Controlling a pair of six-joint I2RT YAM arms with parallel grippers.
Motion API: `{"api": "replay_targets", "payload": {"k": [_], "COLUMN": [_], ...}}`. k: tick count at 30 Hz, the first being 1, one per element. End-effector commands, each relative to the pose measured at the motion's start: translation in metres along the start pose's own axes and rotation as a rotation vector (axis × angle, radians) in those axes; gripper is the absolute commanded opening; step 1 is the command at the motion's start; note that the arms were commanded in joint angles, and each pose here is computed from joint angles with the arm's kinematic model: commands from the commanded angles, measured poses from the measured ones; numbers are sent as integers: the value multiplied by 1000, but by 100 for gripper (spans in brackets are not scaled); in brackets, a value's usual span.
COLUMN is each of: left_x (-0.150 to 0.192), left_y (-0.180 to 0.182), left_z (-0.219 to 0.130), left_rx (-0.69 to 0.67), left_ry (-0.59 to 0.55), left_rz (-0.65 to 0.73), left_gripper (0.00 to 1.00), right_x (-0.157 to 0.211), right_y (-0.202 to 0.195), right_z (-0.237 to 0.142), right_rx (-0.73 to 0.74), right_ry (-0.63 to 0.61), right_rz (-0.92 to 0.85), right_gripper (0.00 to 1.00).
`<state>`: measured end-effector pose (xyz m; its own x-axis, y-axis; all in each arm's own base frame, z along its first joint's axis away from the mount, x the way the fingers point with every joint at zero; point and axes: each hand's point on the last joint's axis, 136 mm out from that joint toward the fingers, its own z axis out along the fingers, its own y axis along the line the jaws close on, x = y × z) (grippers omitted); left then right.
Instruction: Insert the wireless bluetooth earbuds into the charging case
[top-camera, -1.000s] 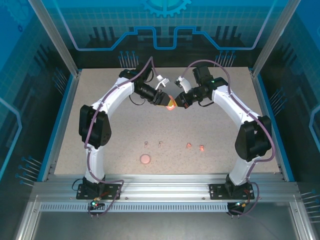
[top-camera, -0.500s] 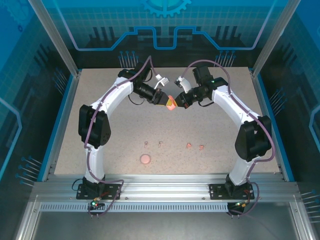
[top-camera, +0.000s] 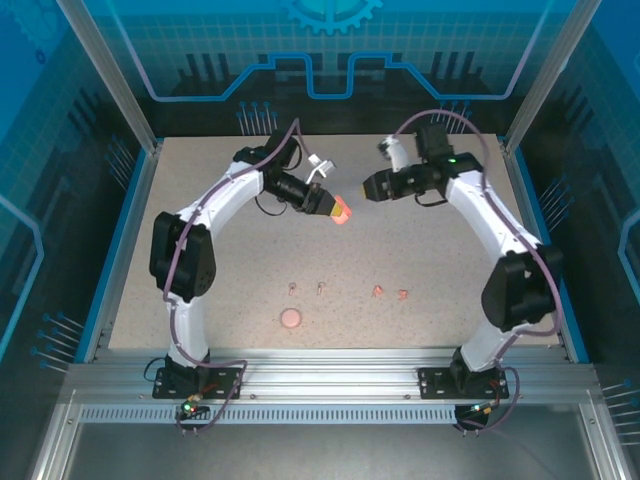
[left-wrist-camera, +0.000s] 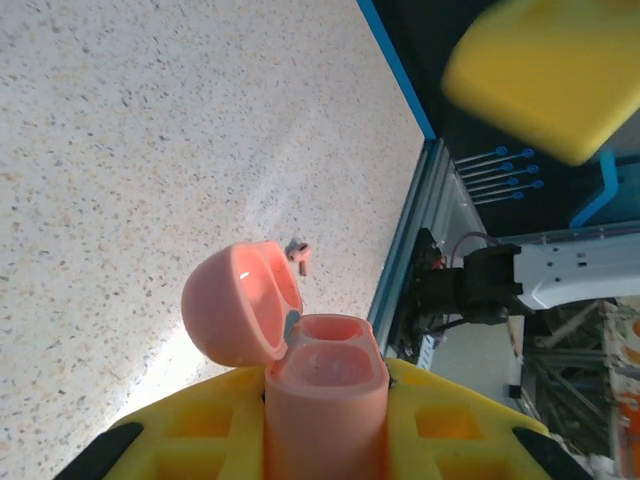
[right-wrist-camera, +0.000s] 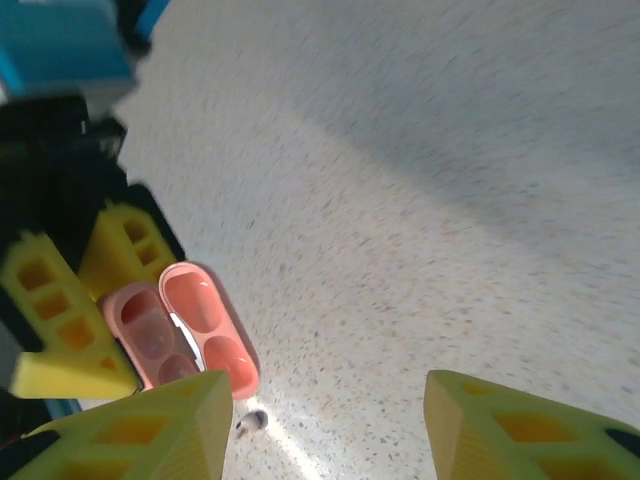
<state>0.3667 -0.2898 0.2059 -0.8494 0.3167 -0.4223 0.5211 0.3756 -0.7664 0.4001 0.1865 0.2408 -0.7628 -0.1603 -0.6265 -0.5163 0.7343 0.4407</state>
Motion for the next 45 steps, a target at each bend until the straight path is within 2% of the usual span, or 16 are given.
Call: {"api": "replay_targets", "payload": {"k": [1,4,6,7,8,12,19,22,29,37,45], "left_x": [-33,-50,-56,-58,-61,-64,-68,-68,-74,-89,-99], "left_y": [-27,-38,-46,-49,-55,-81,-109,-120,-148,-173,-178], "left_z": [-30,-46,-52,-54,-56,-55,-67,-73,-108,-124,-155], "left_rx": [-61,-132,-187,-219,-254,-386,-498,-534,-634,-658,-709], "left_ry": [-206,-386,-498,-542,-600,-818,-1109,-1181,-1351,-1432,-1570], "left_rz": [145,238,329,375,440,740,887,913,964,1052,978], "left_gripper": [0,0,0,0,0,0,0,0,0,0,0], "right_x": [-4,14,28,34,40,56,82,97,131,182,218], "right_y": [2,-4,-9,-10,-14,-28,-37,-40,-39,-24,-24], "right_z": [-35,-47,-52,-53,-56,-66,-50,-41,-36,-13,3], "right_rx": [69,152,204,221,258,363,318,312,421,622,716], "right_ry": [-74,-69,-68,-67,-65,-88,-9,24,102,236,249], "right_rz": [113,172,207,215,230,309,443,499,587,661,772], "right_gripper": [57,66,83,96,100,100,100,99,85,83,80]}}
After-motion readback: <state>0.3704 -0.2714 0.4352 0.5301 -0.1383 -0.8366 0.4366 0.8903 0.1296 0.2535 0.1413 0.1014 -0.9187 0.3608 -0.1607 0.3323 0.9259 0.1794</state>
